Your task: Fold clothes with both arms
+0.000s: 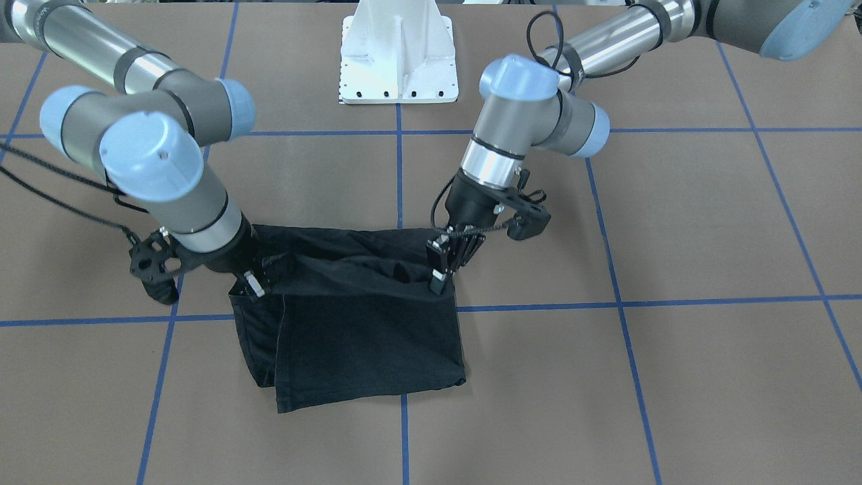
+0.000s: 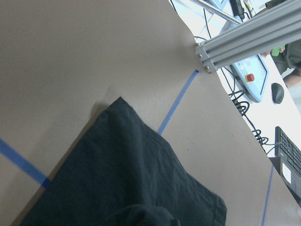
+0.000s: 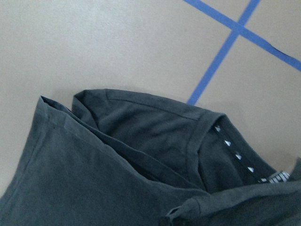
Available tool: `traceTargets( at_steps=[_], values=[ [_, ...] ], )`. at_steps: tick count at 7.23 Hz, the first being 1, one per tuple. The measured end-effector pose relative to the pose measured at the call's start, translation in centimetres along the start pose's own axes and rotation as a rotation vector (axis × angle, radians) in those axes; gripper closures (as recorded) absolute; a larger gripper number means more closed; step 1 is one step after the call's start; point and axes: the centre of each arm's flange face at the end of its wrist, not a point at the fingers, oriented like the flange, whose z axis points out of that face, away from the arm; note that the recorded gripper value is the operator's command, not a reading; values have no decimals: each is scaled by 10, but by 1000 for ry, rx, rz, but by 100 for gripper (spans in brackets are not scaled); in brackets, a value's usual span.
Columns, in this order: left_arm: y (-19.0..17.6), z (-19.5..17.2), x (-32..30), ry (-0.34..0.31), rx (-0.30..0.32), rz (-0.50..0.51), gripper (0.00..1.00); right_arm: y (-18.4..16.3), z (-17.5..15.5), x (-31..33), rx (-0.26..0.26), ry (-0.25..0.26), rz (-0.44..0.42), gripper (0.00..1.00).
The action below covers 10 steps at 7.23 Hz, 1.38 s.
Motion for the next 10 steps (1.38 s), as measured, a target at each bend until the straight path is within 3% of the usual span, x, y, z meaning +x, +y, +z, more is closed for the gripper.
traceTargets(
  at_steps=[1,2,4,5,7,8,10],
  values=[
    [-20,34,2,-10,32,39,0,-24,13,-36,17,-1,-37,0],
    [-45,60,4,-12,64,82,0,-44,24,-72,30,-5,-73,0],
    [-79,72,10,-2,101,134,0,-52,23,-114,42,-12,-121,0],
    [-81,69,17,9,97,142,0,-54,18,-121,44,-18,-129,0],
    [-78,51,31,25,28,172,0,-58,14,-109,40,-36,-154,0],
    [-81,34,27,19,-5,237,0,-71,14,-82,42,-47,-208,0],
    [-98,-23,-29,-26,-30,517,0,-134,8,-9,73,-46,-394,0]
  ],
)
